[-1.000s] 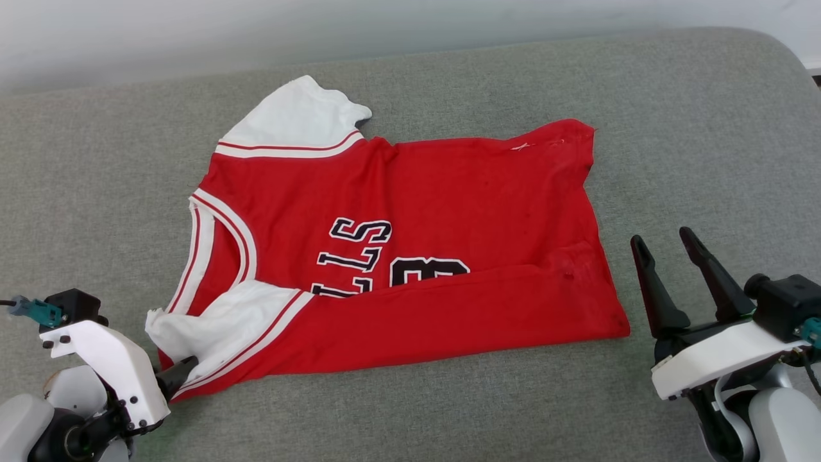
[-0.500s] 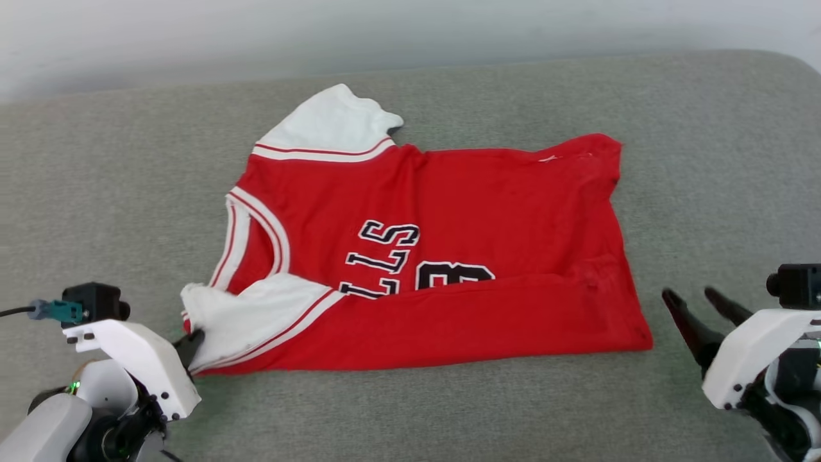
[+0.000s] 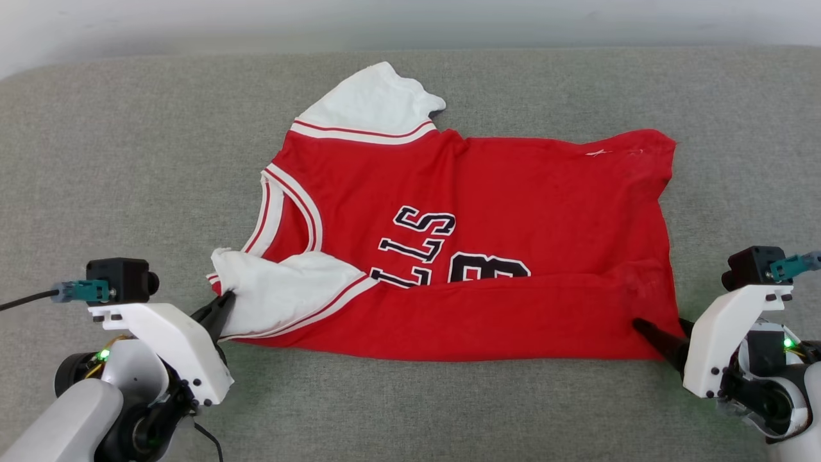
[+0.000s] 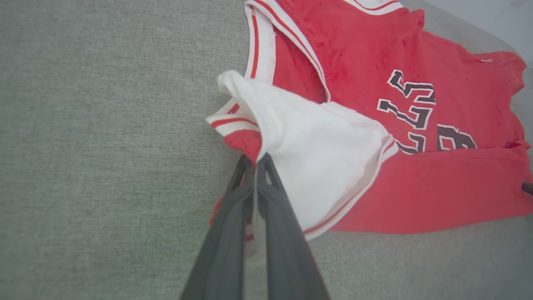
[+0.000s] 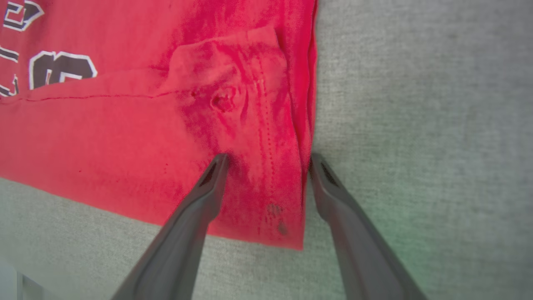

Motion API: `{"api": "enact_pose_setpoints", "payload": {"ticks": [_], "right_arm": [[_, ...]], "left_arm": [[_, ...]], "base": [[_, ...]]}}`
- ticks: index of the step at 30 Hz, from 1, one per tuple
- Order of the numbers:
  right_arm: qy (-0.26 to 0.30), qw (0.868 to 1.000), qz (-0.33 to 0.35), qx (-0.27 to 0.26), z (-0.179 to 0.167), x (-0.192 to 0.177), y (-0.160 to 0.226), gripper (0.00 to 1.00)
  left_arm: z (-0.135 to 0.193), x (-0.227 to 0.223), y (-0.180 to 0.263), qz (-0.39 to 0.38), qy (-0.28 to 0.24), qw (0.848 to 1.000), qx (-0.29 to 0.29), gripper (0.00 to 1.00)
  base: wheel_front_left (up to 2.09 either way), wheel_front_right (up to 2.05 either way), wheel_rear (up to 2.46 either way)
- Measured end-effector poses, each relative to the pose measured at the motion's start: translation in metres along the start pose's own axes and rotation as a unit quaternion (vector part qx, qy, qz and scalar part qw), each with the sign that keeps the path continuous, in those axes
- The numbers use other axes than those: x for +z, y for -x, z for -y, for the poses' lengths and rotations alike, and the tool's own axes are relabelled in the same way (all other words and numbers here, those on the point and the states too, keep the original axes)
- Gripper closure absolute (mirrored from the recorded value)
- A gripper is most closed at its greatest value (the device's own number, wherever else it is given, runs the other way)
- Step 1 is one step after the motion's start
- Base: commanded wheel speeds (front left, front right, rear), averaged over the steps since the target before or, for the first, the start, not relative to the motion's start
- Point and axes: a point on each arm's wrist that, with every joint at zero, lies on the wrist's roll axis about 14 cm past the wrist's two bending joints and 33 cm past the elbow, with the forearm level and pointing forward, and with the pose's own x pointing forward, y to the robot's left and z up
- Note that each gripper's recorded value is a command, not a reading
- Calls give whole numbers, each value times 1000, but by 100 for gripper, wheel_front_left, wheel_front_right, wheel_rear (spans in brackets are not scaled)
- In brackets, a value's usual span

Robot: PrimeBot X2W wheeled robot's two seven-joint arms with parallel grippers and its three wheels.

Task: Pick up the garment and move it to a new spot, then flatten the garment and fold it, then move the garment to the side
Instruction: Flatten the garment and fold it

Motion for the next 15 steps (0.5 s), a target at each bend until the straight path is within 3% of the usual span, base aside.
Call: {"api": "enact_pose_setpoints", "payload": {"ticks": [2,3,4,15], "right_arm": [[-4,1000,-22,2,-1,-6,-7,0],[-8,1000,-28,7,-2,-7,-9,53],[-11,999,-32,11,-4,-8,-11,100],[10,999,4,31,-18,5,1,100]], "left_arm": [[1,-2,-1,-2,0,1000,0,100],[1,-4,-2,-4,2,1000,0,100],[1,-6,-2,-6,3,1000,1,100],[0,-6,7,15,17,1000,8,100]], "base": [[0,0,0],[0,0,0],[0,0,0],[0,0,0]]}}
